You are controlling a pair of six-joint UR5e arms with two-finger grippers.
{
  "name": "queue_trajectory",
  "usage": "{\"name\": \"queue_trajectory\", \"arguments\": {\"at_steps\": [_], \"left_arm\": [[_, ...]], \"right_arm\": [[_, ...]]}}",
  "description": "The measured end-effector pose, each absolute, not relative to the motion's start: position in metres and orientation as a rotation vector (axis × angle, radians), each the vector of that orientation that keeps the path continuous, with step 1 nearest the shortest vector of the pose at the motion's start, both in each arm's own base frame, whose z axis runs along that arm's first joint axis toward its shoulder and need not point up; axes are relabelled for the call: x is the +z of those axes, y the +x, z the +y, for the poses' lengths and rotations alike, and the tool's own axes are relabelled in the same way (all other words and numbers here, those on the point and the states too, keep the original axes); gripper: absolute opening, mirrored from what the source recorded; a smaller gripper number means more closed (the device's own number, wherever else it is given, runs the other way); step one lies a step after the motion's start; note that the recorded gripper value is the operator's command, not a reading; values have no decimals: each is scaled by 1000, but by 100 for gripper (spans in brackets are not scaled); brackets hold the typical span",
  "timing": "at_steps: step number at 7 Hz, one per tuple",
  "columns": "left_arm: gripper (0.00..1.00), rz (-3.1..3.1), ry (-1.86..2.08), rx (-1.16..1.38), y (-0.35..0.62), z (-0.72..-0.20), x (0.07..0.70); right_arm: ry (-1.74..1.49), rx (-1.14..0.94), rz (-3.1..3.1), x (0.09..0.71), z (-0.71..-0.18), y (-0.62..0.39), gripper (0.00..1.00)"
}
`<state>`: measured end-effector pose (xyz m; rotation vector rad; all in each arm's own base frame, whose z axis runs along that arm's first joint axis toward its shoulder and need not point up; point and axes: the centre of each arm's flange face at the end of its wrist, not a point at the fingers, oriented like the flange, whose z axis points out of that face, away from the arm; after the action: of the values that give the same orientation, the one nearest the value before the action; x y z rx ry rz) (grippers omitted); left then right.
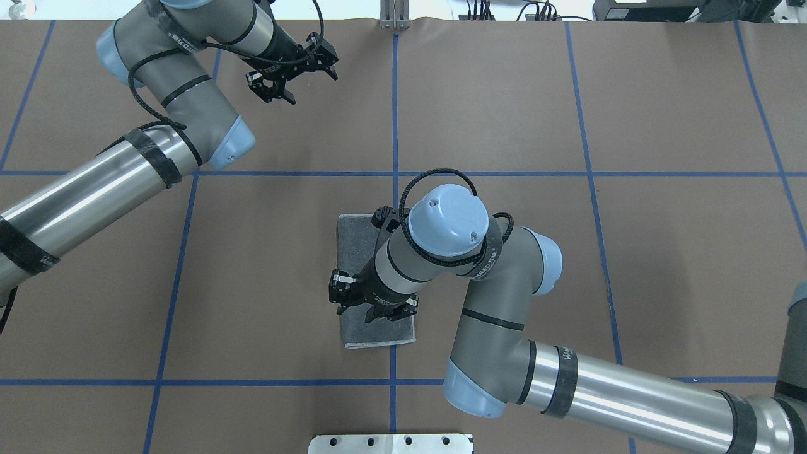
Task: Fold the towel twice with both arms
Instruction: 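Release the folded end and raise the right gripper while the left arm approaches, then lower the left gripper to the towel strip's end nearest the robot and grasp it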
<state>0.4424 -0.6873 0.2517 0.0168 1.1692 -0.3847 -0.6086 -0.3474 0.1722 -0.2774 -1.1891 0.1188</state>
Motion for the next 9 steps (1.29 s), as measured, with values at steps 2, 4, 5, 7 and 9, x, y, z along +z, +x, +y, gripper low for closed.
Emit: {"name": "queue_trajectory", "arguments": {"at_steps": [2, 4, 5, 7, 9], "left_arm": [[100, 1170, 5, -381, 441, -686, 255], [100, 1180, -61, -363, 427, -669, 279], [100, 1187, -99, -372, 411, -654, 296], [100, 1223, -164, -432, 383, -605, 307], [100, 1254, -271, -484, 403, -521, 294]], "right_arm": [[-278, 187, -1198, 166, -375, -588, 100], [-286, 232, -1208, 178, -435, -530, 100], [-275, 227, -1203, 198, -465, -495, 100], [-205, 180, -1180, 249, -509, -438, 100], [-116, 127, -1149, 295, -541, -393, 100]]}}
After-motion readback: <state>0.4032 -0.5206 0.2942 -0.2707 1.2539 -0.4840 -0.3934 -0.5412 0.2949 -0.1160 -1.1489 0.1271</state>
